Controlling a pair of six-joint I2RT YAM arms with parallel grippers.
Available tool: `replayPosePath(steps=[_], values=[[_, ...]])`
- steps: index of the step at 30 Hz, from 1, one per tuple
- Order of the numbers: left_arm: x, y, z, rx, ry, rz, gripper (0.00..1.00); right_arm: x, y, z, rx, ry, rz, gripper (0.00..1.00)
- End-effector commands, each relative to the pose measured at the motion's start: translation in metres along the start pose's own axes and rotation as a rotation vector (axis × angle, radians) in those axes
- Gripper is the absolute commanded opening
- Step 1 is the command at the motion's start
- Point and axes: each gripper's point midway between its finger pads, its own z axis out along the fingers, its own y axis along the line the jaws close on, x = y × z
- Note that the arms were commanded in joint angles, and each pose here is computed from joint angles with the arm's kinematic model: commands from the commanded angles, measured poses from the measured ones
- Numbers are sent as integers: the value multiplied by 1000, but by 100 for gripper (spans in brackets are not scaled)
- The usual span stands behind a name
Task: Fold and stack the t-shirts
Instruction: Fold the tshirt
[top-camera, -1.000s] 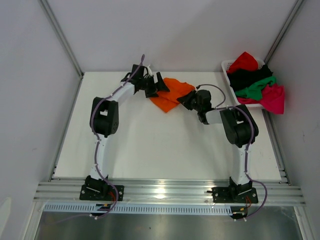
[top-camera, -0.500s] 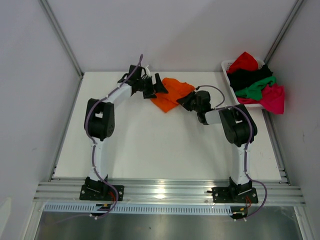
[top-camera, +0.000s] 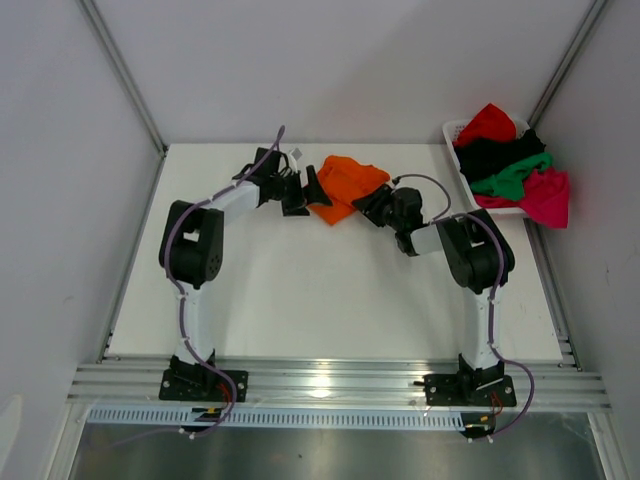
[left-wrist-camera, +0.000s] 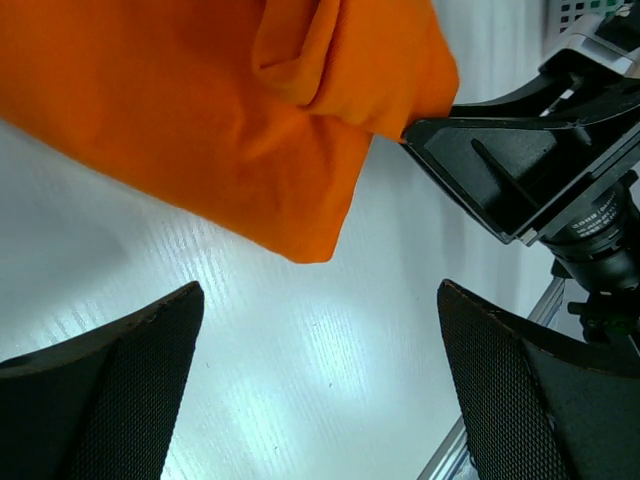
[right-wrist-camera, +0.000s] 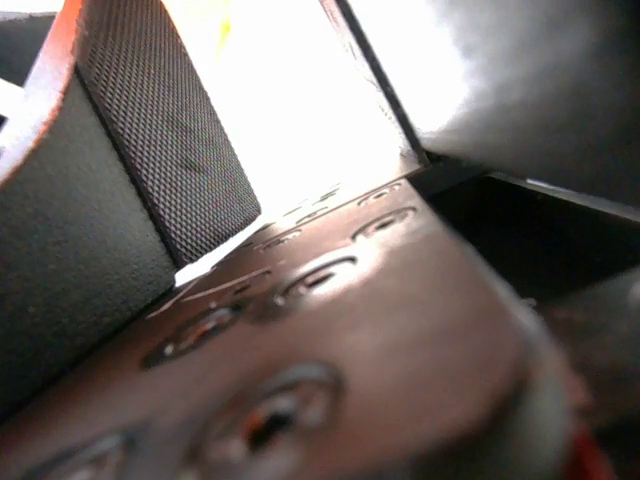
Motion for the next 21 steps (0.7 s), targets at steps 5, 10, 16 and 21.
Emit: replayPosePath(steps=[5, 10, 16, 21], values=[[-3, -27, -19, 74, -49, 83, 99, -33, 41, -32, -83, -121, -104, 45], [-3, -32, -26, 79, -60, 88, 99, -38, 58, -53, -111, -145, -141, 45], [0, -29, -31, 52, -75, 76, 99, -28, 89, -76, -180, -123, -118, 44], [-8, -26, -39, -5, -123, 73, 100, 3, 134, -71, -351, -40, -24, 44]])
